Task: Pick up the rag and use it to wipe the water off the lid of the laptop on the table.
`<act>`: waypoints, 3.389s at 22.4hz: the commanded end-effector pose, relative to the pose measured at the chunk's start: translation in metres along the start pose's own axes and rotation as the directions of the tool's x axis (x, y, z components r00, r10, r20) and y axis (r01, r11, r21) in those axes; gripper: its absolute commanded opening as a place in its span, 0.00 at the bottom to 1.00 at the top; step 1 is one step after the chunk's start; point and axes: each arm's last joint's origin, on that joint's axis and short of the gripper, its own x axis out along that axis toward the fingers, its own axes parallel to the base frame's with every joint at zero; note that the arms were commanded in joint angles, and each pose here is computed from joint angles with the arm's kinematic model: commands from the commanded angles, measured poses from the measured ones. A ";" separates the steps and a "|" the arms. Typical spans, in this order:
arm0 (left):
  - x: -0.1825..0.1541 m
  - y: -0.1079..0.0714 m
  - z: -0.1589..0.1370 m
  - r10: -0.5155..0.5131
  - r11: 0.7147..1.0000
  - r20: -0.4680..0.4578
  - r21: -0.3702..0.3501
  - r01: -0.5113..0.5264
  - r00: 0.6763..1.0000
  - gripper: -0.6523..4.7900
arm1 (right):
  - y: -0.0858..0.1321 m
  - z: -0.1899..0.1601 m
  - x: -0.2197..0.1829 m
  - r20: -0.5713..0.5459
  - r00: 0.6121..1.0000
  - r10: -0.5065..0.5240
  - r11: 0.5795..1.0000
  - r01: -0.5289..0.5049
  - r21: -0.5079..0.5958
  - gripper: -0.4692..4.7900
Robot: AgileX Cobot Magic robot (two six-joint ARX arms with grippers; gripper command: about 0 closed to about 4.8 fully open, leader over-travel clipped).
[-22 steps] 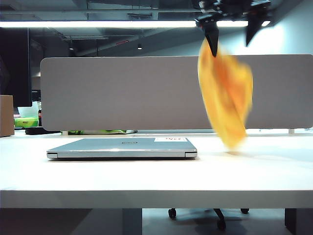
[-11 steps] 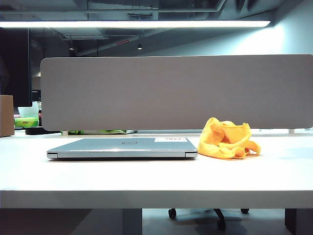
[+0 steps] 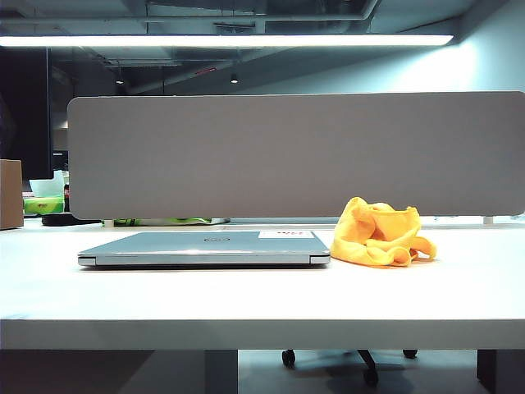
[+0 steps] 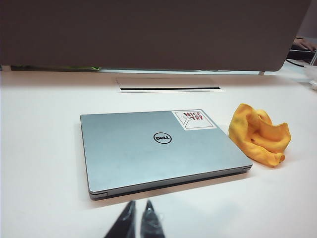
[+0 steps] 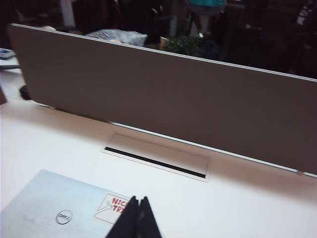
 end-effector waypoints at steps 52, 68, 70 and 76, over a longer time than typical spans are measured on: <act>0.018 0.024 -0.083 0.279 0.960 0.005 0.014 -0.279 0.960 0.16 | 0.037 -0.390 -0.035 -0.119 0.973 0.200 0.950 -0.163 0.265 0.09; 0.018 0.024 -0.082 0.282 0.959 0.006 0.014 -0.282 0.960 0.16 | 0.005 -0.377 -0.048 0.151 0.962 -0.227 0.968 0.206 0.142 0.09; 0.018 0.024 -0.082 0.281 0.960 0.007 0.014 -0.281 0.960 0.16 | 0.004 -0.385 -0.043 0.178 0.955 -0.237 0.967 0.214 0.142 0.09; 0.018 0.024 -0.082 0.281 0.960 0.007 0.014 -0.281 0.960 0.16 | 0.005 -0.412 -0.035 0.030 0.976 -0.216 0.966 0.209 0.154 0.09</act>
